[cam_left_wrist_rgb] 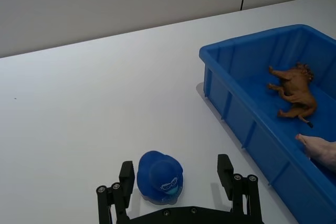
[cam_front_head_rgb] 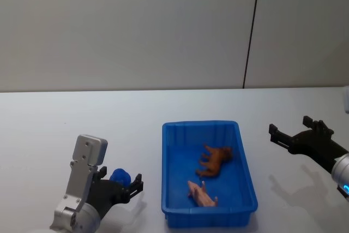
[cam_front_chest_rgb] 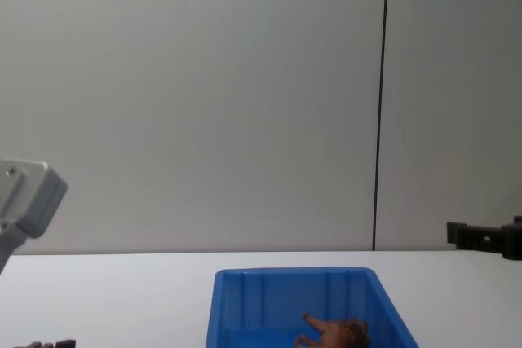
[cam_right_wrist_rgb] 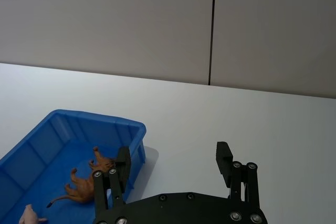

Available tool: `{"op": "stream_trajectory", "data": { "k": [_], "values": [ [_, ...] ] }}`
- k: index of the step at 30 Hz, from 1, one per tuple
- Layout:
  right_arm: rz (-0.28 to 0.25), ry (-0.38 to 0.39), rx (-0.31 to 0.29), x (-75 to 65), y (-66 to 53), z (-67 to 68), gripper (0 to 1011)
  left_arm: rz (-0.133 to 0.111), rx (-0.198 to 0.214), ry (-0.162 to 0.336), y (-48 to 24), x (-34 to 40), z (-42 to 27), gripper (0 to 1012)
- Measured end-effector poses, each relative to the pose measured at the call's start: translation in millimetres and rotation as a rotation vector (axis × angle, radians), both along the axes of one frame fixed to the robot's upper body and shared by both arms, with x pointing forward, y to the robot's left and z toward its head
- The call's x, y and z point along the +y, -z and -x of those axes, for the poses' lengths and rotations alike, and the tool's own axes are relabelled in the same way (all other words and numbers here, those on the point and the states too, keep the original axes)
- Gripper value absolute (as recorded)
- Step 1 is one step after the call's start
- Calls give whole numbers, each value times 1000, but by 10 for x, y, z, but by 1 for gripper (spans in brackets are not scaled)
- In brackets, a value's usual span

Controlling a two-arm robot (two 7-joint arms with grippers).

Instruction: Pick up the two dolls from the table and place them into the box.

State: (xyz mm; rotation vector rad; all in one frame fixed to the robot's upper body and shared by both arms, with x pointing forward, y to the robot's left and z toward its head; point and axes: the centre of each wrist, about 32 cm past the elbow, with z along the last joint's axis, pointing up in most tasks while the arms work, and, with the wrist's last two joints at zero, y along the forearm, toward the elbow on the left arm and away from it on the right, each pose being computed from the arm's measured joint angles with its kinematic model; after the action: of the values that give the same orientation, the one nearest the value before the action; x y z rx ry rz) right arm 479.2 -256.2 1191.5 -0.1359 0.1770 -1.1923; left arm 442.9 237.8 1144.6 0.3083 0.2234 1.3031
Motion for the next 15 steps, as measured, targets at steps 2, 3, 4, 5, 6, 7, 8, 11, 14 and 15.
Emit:
{"op": "stream_trajectory", "data": {
  "k": [2,3,4,5,6,7,8,11,14,15],
  "values": [
    [0,0,0,0,0,0,1001,2,8,2,21,5,-16,1001],
    [0,0,0,0,0,0,1001,2,10,3,26,6,-20,1001],
    [0,0,0,0,0,0,1001,1,15,3,40,9,-34,1001],
    [0,0,0,0,0,0,1001,1,15,3,40,9,-34,1001],
    [0,0,0,0,0,0,1001,0,18,5,51,12,-46,1001],
    [0,0,0,0,0,0,1001,0,20,6,56,13,-53,1001],
    [0,0,0,0,0,0,1001,-1,22,6,63,16,-61,1001],
    [0,0,0,0,0,0,1001,-5,26,10,78,23,-90,1001],
    [0,0,0,0,0,0,1001,-11,31,13,94,36,-121,1001],
    [0,0,0,0,0,0,1001,-11,31,13,94,36,-121,1001]
  ]
}}
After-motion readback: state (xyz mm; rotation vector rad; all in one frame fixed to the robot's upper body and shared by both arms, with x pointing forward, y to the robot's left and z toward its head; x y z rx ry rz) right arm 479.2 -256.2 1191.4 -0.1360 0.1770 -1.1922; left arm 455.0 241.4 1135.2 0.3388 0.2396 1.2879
